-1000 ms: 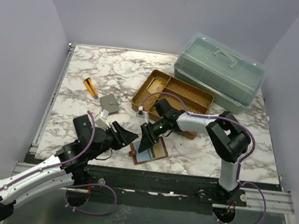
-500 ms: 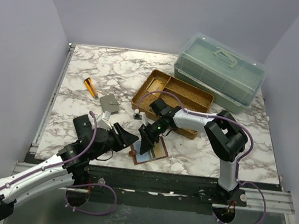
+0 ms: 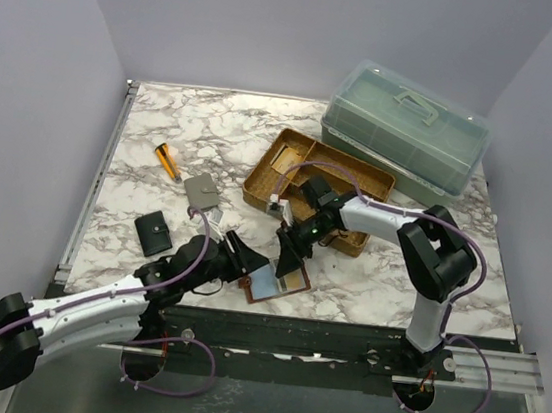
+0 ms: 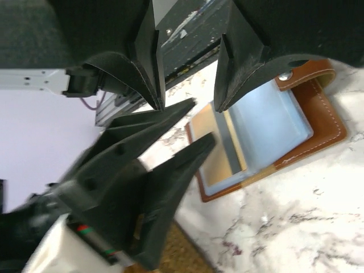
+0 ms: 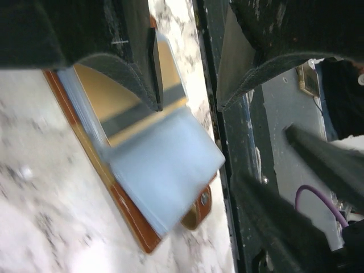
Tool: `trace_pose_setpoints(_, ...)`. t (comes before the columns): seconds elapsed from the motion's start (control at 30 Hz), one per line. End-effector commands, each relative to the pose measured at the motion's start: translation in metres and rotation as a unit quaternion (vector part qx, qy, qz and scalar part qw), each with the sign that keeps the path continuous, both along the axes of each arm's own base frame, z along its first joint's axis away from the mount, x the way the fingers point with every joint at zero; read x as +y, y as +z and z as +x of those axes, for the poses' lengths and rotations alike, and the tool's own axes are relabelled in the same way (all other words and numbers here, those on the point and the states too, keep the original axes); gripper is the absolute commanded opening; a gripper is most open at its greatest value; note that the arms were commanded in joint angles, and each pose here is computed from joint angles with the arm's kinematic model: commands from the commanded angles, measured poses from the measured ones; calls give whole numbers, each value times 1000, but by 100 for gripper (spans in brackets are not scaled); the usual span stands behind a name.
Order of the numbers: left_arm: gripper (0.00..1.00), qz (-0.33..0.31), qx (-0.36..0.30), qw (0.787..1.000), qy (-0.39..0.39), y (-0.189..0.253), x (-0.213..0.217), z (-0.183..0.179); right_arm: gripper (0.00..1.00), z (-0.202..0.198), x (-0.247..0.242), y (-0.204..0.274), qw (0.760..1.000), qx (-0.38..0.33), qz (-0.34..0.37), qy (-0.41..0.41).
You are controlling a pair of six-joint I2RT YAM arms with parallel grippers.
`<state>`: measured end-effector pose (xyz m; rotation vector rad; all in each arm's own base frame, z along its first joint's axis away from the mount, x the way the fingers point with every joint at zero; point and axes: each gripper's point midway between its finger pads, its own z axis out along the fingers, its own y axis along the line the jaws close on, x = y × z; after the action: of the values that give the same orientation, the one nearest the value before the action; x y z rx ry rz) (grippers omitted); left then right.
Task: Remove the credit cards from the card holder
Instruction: Pick up the card holder from the center of the board.
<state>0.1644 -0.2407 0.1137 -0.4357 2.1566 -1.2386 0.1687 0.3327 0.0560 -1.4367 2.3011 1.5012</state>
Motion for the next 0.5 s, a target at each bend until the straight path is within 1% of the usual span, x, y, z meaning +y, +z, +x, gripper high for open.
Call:
trace_pose_setpoints(0.0,45,-12,7,1000,-19,0,-16,4,48,25,-23,14,998,-31,8,-61)
trace_pose_setpoints(0.13,44,0,14,1000,-19,-12,-18,5,47,39,-40,21,993,-51,12,-106)
trace_pose_setpoints(0.27,44,-3,18,1000,-21,-19,-21,6,45,41,-46,18,990,-42,7,-134)
trace_pose_setpoints(0.37,40,-2,25,999,-27,-24,-25,6,44,41,-45,12,989,-24,-1,-147)
trace_pose_setpoints(0.47,39,-3,32,999,-28,-31,-27,6,44,43,-45,5,988,-16,-12,-156)
